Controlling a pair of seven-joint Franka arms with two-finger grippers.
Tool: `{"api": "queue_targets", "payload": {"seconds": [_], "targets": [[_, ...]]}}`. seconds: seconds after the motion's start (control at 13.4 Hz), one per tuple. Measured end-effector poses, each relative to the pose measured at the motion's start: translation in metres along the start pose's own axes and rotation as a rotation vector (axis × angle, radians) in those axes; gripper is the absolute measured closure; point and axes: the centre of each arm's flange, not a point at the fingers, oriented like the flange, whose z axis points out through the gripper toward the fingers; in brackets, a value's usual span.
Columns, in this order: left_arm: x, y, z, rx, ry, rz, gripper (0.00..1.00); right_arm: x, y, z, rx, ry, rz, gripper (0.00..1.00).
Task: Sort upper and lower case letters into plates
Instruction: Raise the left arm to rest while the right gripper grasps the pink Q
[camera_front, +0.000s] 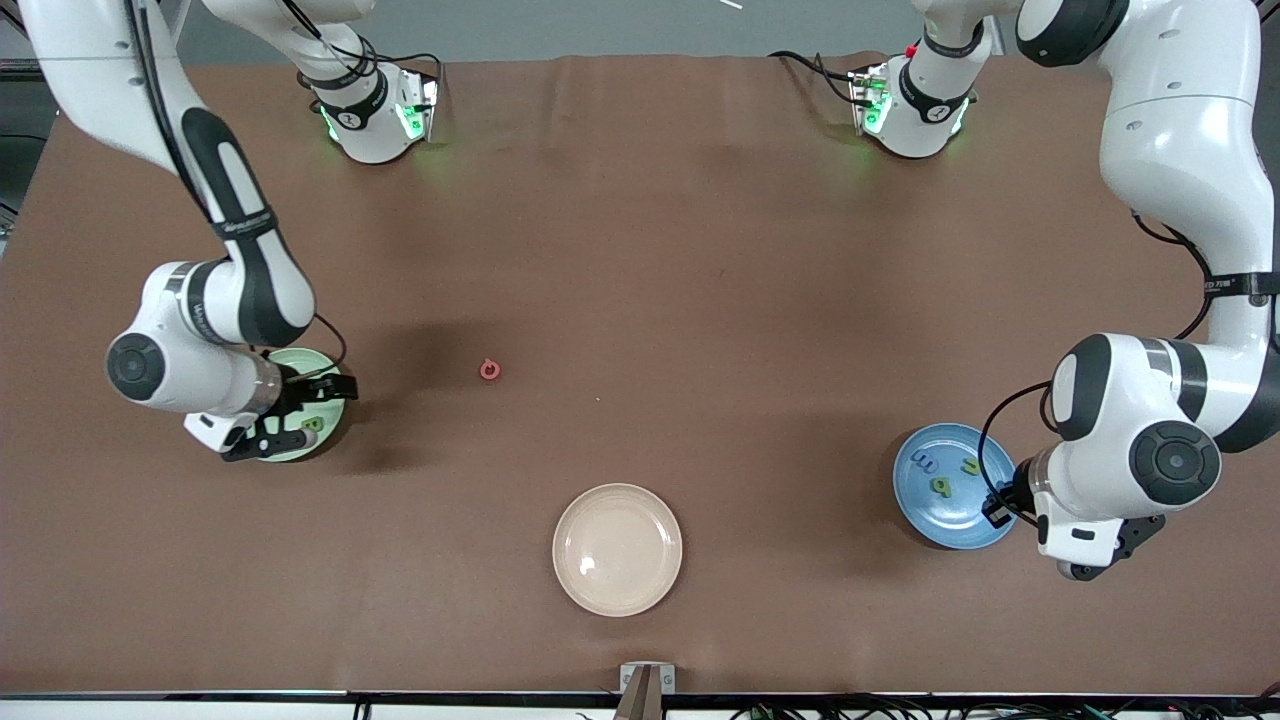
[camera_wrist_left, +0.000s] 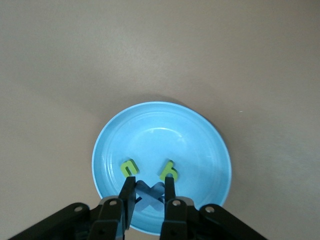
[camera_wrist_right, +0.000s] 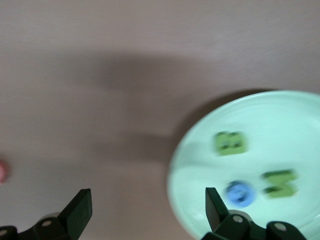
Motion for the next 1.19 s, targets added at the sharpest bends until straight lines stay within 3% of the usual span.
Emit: {"api": "queue_targets", "payload": {"seconds": [0.37,0.67,0.74,0.97,1.19], "targets": [[0.003,-0.002,0.060,-0.031,0.003,0.002,0.73,-0.010,-0.125,0.017,-0.037,-0.026,0.182,0.00],[0.001,-0.014,0.088,-0.029,-0.010,-0.005,0.68,-0.018,-0.194,0.033,-0.043,0.043,0.299,0.01],[0.002,-0.014,0.089,-0.030,-0.011,-0.006,0.62,-0.020,-0.199,0.043,-0.041,0.058,0.307,0.01],[0.003,-0.012,0.077,-0.042,0.009,-0.003,0.30,-0.024,-0.203,0.076,-0.040,0.087,0.339,0.02],[0.012,-0.022,0.020,-0.056,0.066,0.027,0.00,-0.032,-0.214,0.097,-0.044,0.094,0.355,0.07]]}}
